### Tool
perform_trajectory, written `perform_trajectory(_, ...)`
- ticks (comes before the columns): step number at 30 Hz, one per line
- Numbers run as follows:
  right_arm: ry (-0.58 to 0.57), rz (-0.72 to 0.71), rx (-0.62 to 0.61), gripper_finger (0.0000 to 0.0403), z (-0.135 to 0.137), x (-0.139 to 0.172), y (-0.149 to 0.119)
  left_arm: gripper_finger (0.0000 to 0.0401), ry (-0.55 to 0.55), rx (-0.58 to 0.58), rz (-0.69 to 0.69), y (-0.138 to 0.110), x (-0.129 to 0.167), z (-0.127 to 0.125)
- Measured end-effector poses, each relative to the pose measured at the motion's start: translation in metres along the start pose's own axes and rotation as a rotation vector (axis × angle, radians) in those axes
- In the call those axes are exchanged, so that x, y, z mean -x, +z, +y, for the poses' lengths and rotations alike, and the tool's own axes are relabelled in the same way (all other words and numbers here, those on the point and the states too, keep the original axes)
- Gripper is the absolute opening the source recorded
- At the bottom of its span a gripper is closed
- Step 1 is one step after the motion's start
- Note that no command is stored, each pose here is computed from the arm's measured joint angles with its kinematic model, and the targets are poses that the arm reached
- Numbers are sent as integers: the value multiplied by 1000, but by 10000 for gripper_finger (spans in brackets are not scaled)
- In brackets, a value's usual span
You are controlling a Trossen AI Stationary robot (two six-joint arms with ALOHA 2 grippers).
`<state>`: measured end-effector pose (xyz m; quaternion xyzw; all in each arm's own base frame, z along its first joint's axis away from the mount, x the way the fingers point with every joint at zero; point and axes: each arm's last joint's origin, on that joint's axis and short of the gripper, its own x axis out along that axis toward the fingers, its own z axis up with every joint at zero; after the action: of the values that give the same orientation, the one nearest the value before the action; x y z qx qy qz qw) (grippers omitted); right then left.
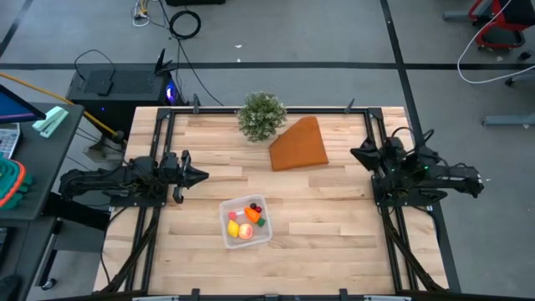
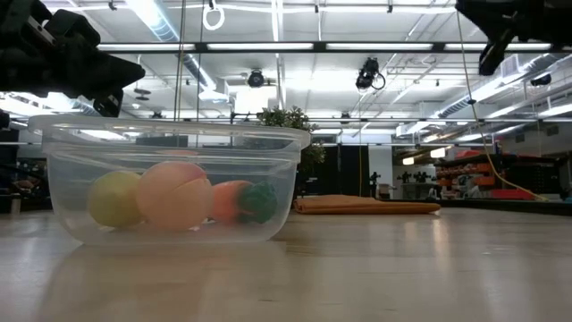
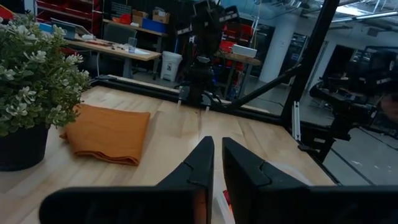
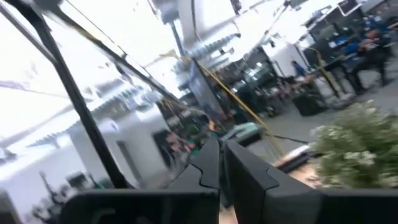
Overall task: Pick and placing Produce into tupperware
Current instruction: Return To Home Position
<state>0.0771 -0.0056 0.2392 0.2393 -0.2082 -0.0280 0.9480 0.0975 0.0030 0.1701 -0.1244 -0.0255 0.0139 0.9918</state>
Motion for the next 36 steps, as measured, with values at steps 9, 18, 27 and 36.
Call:
perform_trajectory(9,92,-103,-72,0,-10,3,-20,28,1,0,-1,0,0,0)
perform_trajectory(18,119,83,-99,0,-14,3,-36,38,1,0,-2,0,0,0)
perform_trajectory(27,-7,338,-27,0,-27,7,-61,32,1,0,-2,0,0,0)
perform_trajectory(36,-4,399,87,0,-29,9,-66,34,1,0,-2,0,0,0)
